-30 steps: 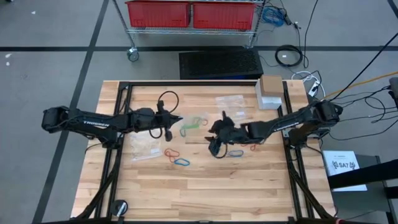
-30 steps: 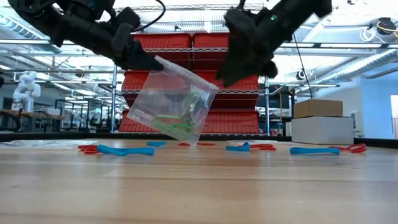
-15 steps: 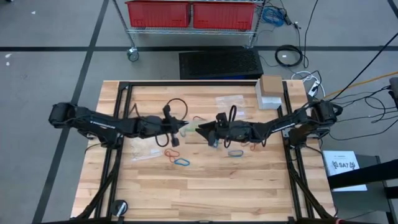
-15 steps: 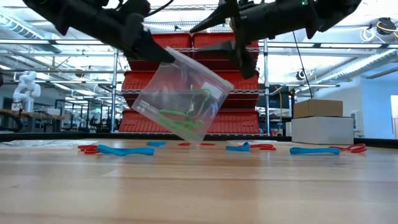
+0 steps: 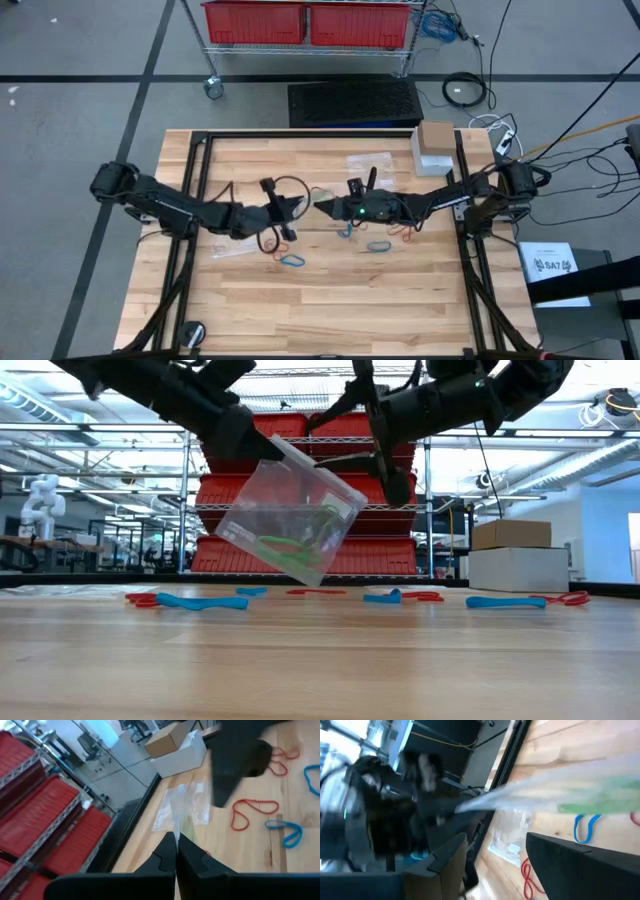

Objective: Sort rubber bands
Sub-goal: Close the transparent zip bag that contains green rubber bands

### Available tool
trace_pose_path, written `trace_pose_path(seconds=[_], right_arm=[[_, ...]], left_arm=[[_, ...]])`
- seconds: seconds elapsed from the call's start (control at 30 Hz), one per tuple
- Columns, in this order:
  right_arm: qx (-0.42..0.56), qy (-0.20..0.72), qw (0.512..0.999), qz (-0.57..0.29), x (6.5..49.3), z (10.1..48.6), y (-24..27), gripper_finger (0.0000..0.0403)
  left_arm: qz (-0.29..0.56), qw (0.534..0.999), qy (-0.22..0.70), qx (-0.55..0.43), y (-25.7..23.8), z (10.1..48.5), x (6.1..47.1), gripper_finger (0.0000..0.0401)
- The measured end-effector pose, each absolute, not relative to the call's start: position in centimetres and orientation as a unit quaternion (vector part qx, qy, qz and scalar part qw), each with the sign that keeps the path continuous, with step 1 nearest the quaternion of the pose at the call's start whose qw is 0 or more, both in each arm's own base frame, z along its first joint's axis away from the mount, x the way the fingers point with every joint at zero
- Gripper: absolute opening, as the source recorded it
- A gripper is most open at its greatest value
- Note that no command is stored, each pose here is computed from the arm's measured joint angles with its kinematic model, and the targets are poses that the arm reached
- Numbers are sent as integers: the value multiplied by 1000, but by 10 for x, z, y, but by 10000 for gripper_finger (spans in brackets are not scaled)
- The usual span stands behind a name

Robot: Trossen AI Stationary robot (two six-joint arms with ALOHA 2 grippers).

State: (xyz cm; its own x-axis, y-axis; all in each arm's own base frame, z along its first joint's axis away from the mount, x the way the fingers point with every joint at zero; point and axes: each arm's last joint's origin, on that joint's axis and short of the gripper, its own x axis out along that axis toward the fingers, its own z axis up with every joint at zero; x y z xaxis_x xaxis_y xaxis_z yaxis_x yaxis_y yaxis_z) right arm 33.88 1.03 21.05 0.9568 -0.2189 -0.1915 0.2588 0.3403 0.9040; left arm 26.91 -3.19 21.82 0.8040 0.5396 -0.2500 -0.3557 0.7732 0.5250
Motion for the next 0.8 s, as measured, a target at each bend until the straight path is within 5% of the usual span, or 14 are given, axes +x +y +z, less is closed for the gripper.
trace_pose_path(seconds=[0.37,0.8], right_arm=[[641,7,755,-141,339,211,-16,199],[636,38,757,-144,338,206,-28,173]], left_arm=[[263,888,212,314,-62,207,280,0],[239,877,219,355,-81,207,309,0]])
